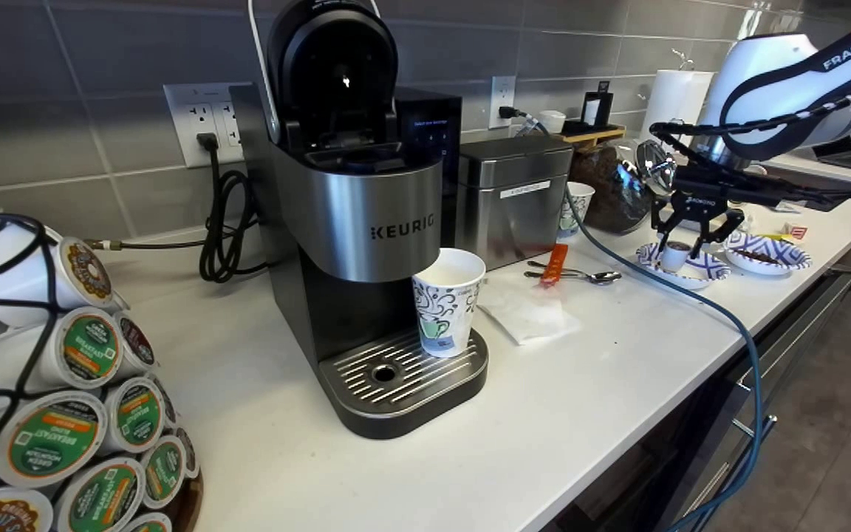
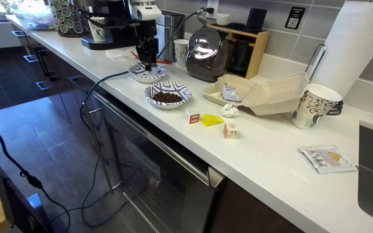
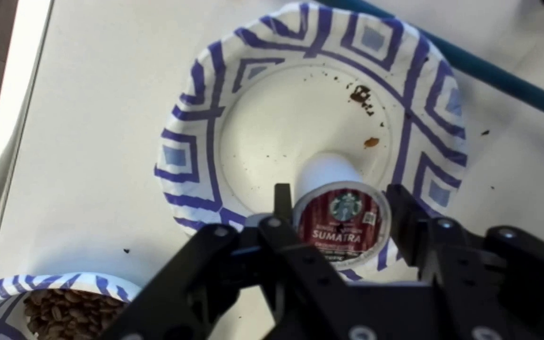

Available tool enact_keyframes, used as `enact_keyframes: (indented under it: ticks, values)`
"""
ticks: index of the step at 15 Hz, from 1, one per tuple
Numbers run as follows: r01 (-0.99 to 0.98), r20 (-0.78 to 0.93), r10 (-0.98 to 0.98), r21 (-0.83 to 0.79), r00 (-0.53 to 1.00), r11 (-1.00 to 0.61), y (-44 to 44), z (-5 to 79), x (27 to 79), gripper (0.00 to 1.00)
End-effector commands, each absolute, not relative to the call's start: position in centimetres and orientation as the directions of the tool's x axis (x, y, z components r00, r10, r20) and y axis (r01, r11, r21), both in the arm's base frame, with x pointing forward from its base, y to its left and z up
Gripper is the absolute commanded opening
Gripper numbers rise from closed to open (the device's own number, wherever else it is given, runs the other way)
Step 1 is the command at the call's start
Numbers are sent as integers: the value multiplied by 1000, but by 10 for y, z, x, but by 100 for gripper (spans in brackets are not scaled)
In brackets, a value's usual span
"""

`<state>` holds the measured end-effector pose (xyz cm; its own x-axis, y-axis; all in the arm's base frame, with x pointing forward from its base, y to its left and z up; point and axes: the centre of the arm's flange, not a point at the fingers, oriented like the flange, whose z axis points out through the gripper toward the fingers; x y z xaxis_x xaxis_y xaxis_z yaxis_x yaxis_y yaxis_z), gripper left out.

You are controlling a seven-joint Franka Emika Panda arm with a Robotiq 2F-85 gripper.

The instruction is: Remove the white object from the bowl

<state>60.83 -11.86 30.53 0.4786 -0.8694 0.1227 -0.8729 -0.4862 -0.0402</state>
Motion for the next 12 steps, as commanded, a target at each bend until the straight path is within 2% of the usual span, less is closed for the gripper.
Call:
enact_keyframes:
  ticks: [1, 7, 12]
  values:
    - [-841, 103, -847, -107, 521, -530, -110, 353, 595, 27]
    - [-669, 85, -712, -279, 697, -689, -65, 431, 580, 27]
    - [-488, -19, -507, -305, 862, -818, 9, 446, 562, 27]
